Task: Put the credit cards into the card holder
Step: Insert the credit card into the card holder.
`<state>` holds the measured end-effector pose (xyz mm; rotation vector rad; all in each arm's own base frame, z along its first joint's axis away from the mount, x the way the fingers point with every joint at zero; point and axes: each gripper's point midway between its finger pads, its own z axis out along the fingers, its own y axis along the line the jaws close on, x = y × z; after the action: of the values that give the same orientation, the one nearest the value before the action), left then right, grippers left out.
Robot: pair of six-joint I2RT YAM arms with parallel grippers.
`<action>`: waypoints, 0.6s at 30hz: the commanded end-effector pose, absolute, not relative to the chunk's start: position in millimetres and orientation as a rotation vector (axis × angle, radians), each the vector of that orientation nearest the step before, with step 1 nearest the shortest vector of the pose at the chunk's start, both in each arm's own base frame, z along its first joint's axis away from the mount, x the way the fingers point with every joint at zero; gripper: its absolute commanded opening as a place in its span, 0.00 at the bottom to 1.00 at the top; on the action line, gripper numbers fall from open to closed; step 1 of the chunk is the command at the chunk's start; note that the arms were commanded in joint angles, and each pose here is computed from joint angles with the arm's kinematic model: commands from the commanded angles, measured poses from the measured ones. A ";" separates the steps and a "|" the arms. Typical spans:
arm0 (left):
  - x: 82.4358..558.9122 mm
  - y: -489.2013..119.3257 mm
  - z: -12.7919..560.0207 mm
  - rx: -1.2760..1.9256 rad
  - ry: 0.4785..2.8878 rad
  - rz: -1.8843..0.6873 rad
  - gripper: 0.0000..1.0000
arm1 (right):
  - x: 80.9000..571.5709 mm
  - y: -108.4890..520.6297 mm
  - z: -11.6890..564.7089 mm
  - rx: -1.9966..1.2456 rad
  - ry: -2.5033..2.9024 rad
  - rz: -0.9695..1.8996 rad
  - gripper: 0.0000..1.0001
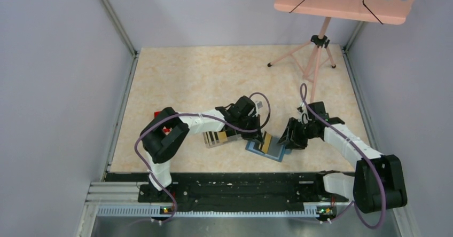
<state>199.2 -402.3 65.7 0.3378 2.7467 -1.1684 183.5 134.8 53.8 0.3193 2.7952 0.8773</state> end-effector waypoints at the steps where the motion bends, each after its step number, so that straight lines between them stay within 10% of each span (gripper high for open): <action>1: 209.1 -413.8 71.1 0.405 2.678 -1.195 0.00 | 184.6 126.4 43.6 0.416 2.826 0.799 0.48; 18: 200.0 -423.3 54.4 0.407 2.739 -1.271 0.00 | 185.3 123.3 12.3 0.554 2.859 0.775 0.48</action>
<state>196.3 -408.7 47.2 0.3797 2.7761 -1.2013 176.2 123.0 22.7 0.5285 2.8853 0.7606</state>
